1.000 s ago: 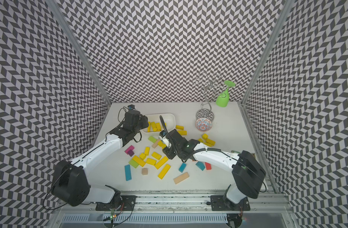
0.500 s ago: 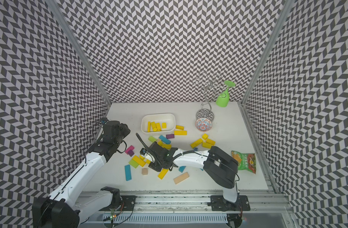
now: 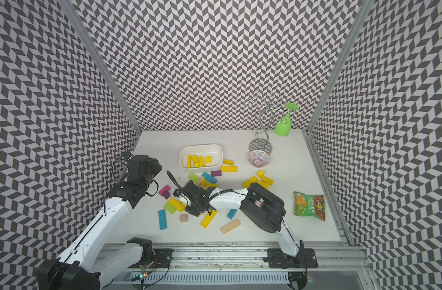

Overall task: Pick out the yellow building blocks
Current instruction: Pick up the building block from the center of the board.

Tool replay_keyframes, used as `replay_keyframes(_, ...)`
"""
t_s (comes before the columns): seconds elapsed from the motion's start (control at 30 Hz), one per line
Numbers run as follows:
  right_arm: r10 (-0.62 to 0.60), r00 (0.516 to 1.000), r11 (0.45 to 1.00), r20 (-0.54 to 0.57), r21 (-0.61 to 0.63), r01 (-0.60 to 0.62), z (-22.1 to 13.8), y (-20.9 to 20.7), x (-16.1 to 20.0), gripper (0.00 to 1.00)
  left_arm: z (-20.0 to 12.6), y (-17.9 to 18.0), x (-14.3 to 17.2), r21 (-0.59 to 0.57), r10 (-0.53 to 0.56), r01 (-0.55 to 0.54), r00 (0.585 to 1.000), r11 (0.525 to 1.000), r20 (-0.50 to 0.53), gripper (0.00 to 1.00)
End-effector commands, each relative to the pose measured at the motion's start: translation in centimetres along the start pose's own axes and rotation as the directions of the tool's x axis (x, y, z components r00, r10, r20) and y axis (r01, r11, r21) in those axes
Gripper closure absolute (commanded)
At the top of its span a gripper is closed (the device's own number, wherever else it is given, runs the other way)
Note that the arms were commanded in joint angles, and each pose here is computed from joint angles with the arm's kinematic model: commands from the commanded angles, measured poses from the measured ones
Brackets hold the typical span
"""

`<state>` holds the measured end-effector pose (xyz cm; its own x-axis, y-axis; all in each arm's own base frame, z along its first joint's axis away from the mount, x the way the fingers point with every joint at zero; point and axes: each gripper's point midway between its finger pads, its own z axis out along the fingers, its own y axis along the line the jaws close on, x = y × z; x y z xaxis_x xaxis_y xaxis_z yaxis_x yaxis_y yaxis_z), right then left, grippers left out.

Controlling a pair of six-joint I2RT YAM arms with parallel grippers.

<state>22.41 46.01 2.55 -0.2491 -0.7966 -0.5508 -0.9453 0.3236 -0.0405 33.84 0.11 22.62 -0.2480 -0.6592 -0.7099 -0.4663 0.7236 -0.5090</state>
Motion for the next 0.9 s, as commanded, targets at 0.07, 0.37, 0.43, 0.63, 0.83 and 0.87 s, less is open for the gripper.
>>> replay_keyframes(0.07,-0.014,1.0,1.0,-0.002,0.013,0.014,0.9,-0.2,-0.1,0.52,-0.4,0.5,-0.7,-0.024,0.006,-0.006,1.0,1.0,0.019,0.5)
replay_keyframes(0.37,0.014,1.0,1.0,-0.014,-0.002,-0.014,1.3,0.1,0.2,0.64,-0.7,0.2,-1.4,-0.026,0.019,-0.018,0.999,0.999,0.037,0.5)
replay_keyframes(0.43,0.019,1.0,1.0,-0.009,-0.005,-0.019,1.2,0.1,0.0,0.71,-0.8,0.2,-1.5,-0.028,0.017,-0.016,0.999,0.999,0.04,0.5)
replay_keyframes(0.63,0.014,1.0,1.0,0.017,0.009,-0.014,0.0,-0.1,-1.0,0.9,-0.9,0.6,-1.4,-0.035,0.014,-0.012,0.999,0.999,0.042,0.5)
replay_keyframes(0.83,0.019,0.993,0.999,0.117,0.035,-0.023,-3.5,-0.7,-4.3,0.94,-0.9,0.5,-1.5,-0.032,0.009,-0.007,0.999,0.999,0.046,0.51)
replay_keyframes(0.87,0.025,0.99,0.999,0.141,0.042,-0.031,-4.4,-0.8,-4.9,0.94,-0.9,0.5,-1.5,-0.033,0.009,-0.007,0.999,0.999,0.048,0.51)
